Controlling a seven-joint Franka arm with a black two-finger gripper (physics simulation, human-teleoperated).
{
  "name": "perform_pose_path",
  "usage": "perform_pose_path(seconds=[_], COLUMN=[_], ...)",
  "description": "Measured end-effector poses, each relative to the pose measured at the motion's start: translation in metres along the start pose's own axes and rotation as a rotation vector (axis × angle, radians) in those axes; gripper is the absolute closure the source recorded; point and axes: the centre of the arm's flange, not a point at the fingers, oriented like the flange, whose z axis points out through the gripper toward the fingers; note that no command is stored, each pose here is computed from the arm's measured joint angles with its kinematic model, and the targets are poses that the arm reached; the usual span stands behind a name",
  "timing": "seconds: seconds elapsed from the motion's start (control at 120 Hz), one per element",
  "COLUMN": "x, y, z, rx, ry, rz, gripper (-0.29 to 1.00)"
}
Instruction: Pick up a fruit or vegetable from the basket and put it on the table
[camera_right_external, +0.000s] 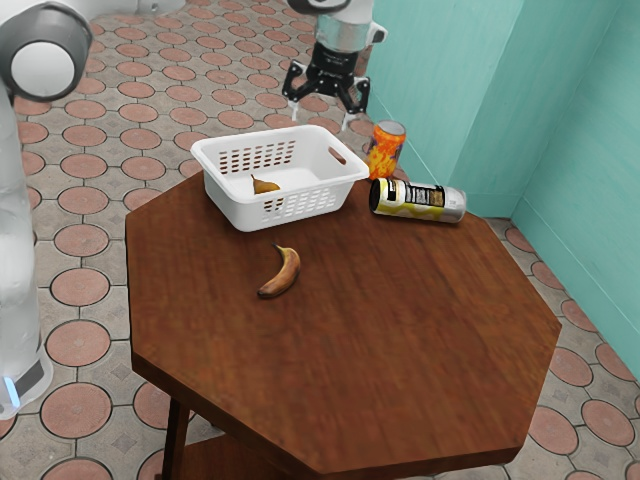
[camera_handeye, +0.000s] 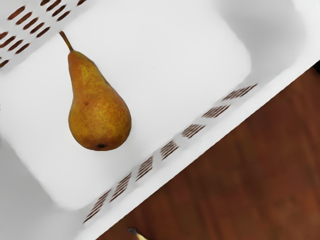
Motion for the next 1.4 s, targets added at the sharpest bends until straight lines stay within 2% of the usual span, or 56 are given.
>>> perform_pose_path(seconds=[0.133,0.258,0.517,0.683,0.925,1.4], x=[0.025,0.025,0.016,0.010,0.081,0.068], y=[-0.016,-0.014,-0.002,-0.017,-0.081,-0.034], z=[0.024,0.039,0.059,0.069,0.083,0.134], rx=[-0.020,-0.019,0.080,0.125,0.152,0.221], ry=[-0.058,-0.086,-0.049,-0.091,-0.146,-0.195], rz=[-0.140,-0.216,-0.270,-0.346,-0.618,-0.655], gripper=[0.00,0.00,0.00,0.00,0.00,0.00])
